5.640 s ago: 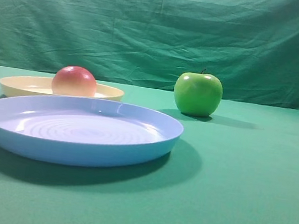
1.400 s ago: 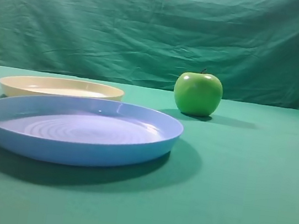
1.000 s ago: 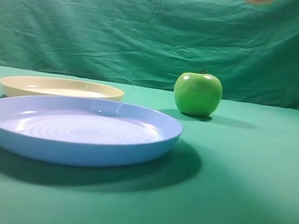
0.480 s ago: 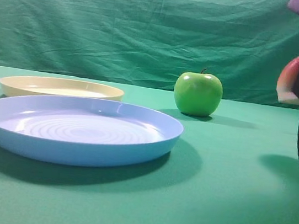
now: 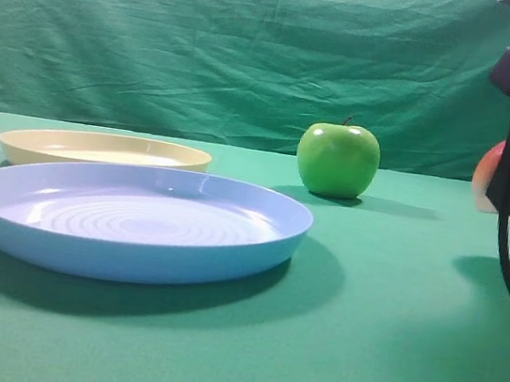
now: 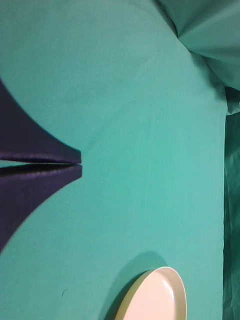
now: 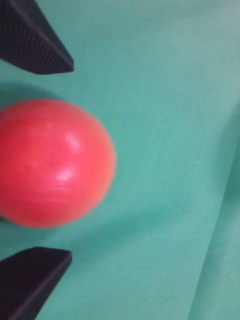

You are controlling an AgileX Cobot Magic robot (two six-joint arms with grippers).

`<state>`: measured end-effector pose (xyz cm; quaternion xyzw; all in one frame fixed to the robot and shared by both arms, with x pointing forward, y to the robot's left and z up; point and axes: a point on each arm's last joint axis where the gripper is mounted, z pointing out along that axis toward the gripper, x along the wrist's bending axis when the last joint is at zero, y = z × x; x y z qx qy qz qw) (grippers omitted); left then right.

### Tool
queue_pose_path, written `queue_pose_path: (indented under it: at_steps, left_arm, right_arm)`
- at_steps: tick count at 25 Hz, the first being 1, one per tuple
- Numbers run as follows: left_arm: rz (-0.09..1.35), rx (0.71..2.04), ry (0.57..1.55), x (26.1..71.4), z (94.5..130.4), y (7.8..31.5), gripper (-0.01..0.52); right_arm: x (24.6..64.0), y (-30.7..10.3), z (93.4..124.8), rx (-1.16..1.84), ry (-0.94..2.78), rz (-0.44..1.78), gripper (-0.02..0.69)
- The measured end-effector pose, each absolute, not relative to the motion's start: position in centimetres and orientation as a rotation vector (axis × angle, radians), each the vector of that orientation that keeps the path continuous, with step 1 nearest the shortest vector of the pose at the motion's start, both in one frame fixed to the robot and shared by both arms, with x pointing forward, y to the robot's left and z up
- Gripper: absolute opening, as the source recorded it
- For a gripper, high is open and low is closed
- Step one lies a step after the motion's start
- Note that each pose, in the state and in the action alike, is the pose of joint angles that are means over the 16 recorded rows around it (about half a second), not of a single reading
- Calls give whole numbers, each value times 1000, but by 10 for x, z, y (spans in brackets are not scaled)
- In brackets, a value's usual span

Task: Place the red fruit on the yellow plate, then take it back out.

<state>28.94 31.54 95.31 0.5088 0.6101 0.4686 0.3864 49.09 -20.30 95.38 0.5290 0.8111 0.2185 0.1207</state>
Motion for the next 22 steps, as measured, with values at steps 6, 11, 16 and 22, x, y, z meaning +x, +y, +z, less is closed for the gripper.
queue_pose_path:
  at_steps: [6, 11, 16, 22]
  left_arm:
    - [1193, 1295, 1553, 289, 953, 315, 0]
    - [1193, 1295, 1553, 289, 953, 315, 0]
    - [1193, 1295, 1553, 289, 953, 315, 0]
    - [1193, 1295, 1553, 289, 953, 315, 0]
  right_arm:
    - [496, -199, 984, 1526, 2389, 664, 561]
    - [493, -197, 1027, 1489, 2402, 709, 454]
    - [478, -201, 1074, 1438, 2396, 769, 285]
    - [447, -210, 1115, 1381, 2363, 847, 108]
